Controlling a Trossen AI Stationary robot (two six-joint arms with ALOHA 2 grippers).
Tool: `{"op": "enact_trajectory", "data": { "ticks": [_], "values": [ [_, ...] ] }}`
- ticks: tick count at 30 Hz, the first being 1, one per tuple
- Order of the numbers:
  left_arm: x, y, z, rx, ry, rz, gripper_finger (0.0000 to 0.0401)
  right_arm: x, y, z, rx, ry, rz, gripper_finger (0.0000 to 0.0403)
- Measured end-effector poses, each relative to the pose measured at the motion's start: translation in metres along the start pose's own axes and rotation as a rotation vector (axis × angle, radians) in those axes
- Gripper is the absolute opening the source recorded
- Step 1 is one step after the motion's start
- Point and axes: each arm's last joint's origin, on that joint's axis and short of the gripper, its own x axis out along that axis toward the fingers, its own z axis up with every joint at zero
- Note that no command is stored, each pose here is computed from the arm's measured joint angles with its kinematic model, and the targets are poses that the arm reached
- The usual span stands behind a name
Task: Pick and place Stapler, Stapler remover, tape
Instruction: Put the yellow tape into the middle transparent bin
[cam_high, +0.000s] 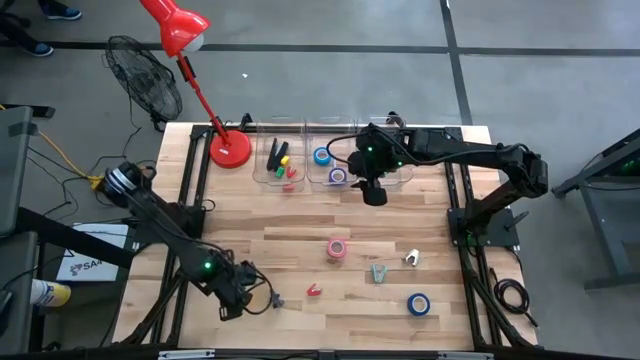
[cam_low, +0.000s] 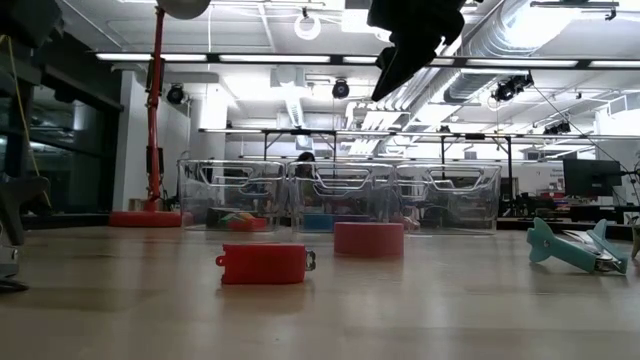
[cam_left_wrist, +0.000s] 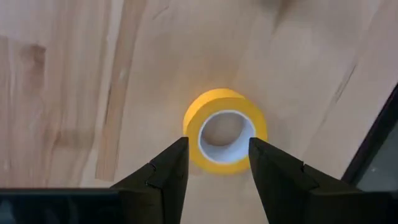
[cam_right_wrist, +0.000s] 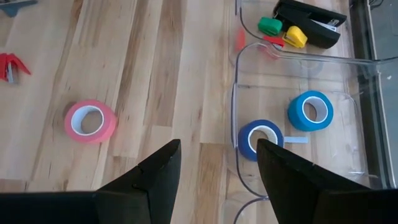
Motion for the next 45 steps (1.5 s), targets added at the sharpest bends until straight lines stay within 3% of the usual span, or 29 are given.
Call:
{"op": "enact_trajectory", "data": {
  "ticks": [8,18,23,31,37,45],
  "values": [
    [0.023,-0.001,0.002,0.01,0.042,0.089,0.0235,0.0,0.0,-0.001,0.0,0.006,0.002,0.0201],
    [0.051,-0.002,0.004,0.023,0.065,0.193,0.0237,0.0,0.0,-0.001,-0.009,0.007,0.002,0.0201],
    [0.056,-0.004,0.005,0.03,0.075,0.188,0.019,0.0,0.0,-0.001,-0.013,0.007,0.002,0.0201],
    [0.057,-0.007,0.007,0.057,0.072,0.145,0.0035,0.0,0.0,-0.001,-0.017,0.007,0.002,0.0201],
    [0.049,0.001,0.019,0.011,0.006,0.169,0.0036,0.0,0.0,-0.001,-0.017,0.007,0.002,0.0201],
    [0.006,0.038,0.056,-0.135,-0.31,0.282,0.0035,0.0,0.0,-0.001,-0.02,0.006,0.005,0.0201]
  ]
}}
